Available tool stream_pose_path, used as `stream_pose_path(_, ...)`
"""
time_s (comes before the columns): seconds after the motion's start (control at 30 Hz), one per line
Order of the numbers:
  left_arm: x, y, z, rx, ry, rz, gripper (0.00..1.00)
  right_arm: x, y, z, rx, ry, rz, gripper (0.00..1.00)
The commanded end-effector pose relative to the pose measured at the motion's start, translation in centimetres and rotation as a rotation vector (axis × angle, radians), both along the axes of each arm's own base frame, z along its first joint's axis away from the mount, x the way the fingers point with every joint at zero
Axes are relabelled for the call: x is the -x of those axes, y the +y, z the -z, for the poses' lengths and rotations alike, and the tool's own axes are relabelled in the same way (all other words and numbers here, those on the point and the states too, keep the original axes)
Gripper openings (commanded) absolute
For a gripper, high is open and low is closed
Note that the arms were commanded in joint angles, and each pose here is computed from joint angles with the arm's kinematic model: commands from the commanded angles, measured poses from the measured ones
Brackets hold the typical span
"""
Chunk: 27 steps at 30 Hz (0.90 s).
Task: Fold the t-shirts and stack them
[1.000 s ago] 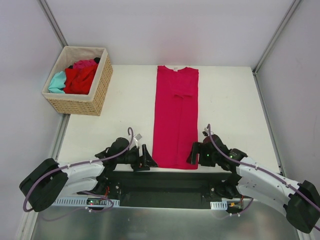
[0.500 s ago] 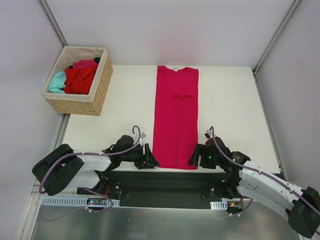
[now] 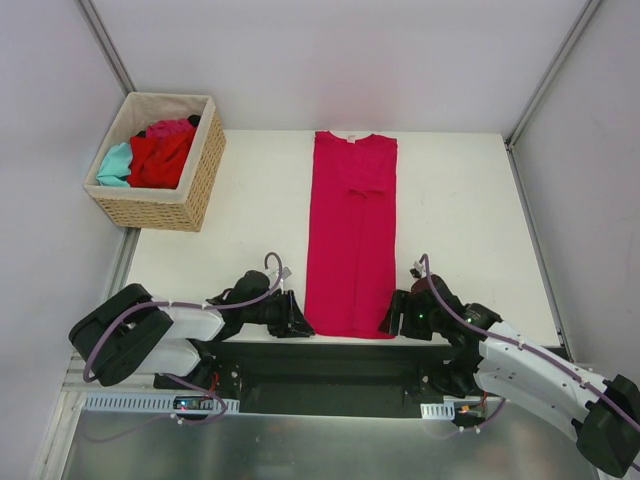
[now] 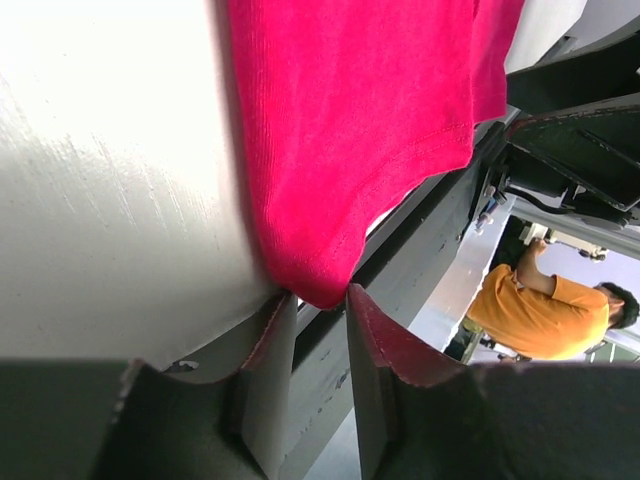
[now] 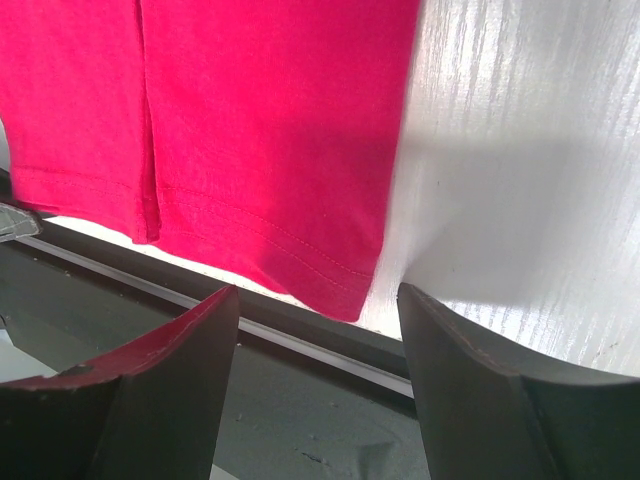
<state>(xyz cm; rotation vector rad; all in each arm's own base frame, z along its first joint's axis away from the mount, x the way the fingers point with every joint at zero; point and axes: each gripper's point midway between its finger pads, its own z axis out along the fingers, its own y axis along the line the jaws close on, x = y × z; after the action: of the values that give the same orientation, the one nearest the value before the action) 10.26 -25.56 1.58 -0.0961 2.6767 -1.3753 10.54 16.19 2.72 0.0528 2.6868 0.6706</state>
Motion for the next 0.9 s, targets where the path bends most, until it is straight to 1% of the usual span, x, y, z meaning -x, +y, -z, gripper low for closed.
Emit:
stream_pose_path(0.0, 0.4, 1.5, 2.5, -0.116, 0.012, -0.009, 0.26, 0.6, 0.0, 0.2, -0.001, 0.033, 0.002, 0.68)
stream_pose_path(0.1, 0.3, 1.6, 2.6, -0.123, 0.008, -0.011, 0.22, 0.6, 0.1, 0.3, -0.002, 0.036, -0.001, 0.68)
stream_pose_path(0.13, 0.3, 1.5, 2.6, -0.123, 0.008, -0.007, 0.17, 0.5, 0.1, 0.3, -0.002, 0.036, -0.001, 0.68)
stream_pose_path(0.17, 0.2, 1.5, 2.6, -0.125, 0.007, -0.009, 0.15, 0.6, 0.2, 0.3, -0.003, 0.037, -0.002, 0.68)
stream_pose_path(0.2, 0.2, 1.5, 2.6, -0.124, 0.007, -0.006, 0.11, 0.5, 0.1, 0.3, 0.0, 0.036, -0.001, 0.68)
stream_pose_path(0.23, 0.2, 1.5, 2.7, -0.128, 0.009, -0.006, 0.01, 0.5, 0.2, 0.3, -0.001, 0.035, -0.003, 0.68)
stream_pose_path(0.57, 0.1, 1.3, 2.3, -0.115, -0.006, 0.003, 0.0, 0.3, 0.8, 0.8, -0.014, 0.046, -0.006, 0.66)
stream_pose_path(0.6, 0.2, 1.3, 2.3, -0.115, -0.004, 0.004, 0.0, 0.3, 0.9, 0.9, -0.014, 0.053, -0.008, 0.6)
stream_pose_path(0.67, 0.2, 1.4, 2.3, -0.117, -0.003, 0.003, 0.0, 0.4, 1.1, 1.1, -0.014, 0.064, -0.013, 0.54)
stream_pose_path(0.7, 0.2, 1.4, 2.3, -0.118, -0.004, 0.003, 0.0, 0.4, 1.1, 1.1, -0.014, 0.066, -0.014, 0.46)
stream_pose_path(0.73, 0.2, 1.5, 2.3, -0.122, 0.0, 0.0, 0.0, 0.4, 1.1, 1.2, -0.011, 0.07, -0.013, 0.43)
stream_pose_path(0.8, 0.1, 1.5, 2.2, -0.123, -0.007, 0.0, 0.0, 0.4, 1.1, 1.1, -0.008, 0.069, -0.015, 0.35)
stream_pose_path(0.87, 0.1, 1.5, 2.3, -0.128, -0.007, -0.002, 0.0, 0.5, 0.9, 1.2, 0.002, 0.074, -0.016, 0.32)
